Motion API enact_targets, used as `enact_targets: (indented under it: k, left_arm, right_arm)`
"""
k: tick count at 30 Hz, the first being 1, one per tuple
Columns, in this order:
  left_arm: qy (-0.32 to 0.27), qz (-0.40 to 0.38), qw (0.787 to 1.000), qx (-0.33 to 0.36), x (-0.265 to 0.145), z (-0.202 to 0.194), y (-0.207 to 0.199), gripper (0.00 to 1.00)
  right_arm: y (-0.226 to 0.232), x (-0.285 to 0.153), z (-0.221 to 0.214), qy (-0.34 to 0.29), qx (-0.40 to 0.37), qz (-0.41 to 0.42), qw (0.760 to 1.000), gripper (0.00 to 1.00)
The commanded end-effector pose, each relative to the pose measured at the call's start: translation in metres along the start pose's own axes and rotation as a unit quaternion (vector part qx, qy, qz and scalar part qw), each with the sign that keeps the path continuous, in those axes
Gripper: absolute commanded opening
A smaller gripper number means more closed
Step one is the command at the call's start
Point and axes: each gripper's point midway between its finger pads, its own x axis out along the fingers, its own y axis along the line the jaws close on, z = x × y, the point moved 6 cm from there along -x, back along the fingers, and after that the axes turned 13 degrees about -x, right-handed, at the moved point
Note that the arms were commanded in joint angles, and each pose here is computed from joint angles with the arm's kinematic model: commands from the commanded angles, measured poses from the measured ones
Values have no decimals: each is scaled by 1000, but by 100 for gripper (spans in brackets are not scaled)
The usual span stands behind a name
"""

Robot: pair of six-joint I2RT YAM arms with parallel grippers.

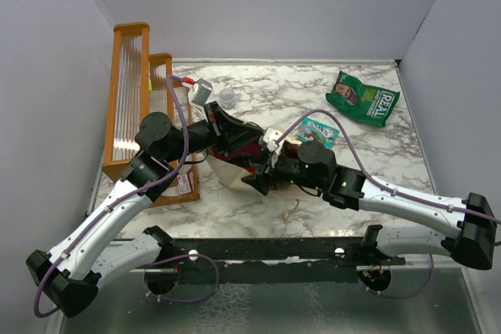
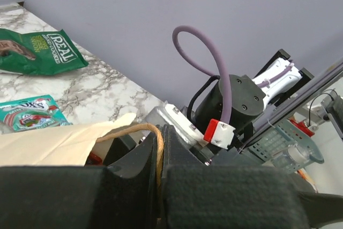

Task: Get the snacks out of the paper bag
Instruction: Take out the snack from the paper bag.

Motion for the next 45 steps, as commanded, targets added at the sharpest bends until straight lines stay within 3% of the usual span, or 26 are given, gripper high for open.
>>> enact_targets:
  k: [1,7,9,15,19,23,32,45]
  left_arm:
    - [-8,-28,999,17,-1,7,-17,0]
    - [-5,-26,1000,12,-1,4,-14,0]
    - [-6,-28,1000,10,-1,4,-14,0]
    - [-5,-29,1000,7,-1,4,-14,0]
    - [-7,-33,999,8,-1,6,-18,0]
    - [-7,-35,999,10,-1,7,-20,0]
    - [-11,-33,999,8,-2,8,-20,0]
    - [-11,-25,1000,8,-4,8,-21,0]
  right_arm:
    - [-30,-2,13,3,-13,-123,992,60]
    - [-17,-24,45,-100,-34,-68,992,61]
    - [-18,-31,47,-110,-34,-75,991,63]
    - [-24,-44,41,-98,-21,-114,988,69]
    - [-30,-36,25,-60,-31,-138,988,64]
    - [-27,-15,8,-9,-65,-107,992,62]
    - [-49,10,-24,33,-44,-215,975,67]
    - [-46,49,-49,7,-28,-213,977,70]
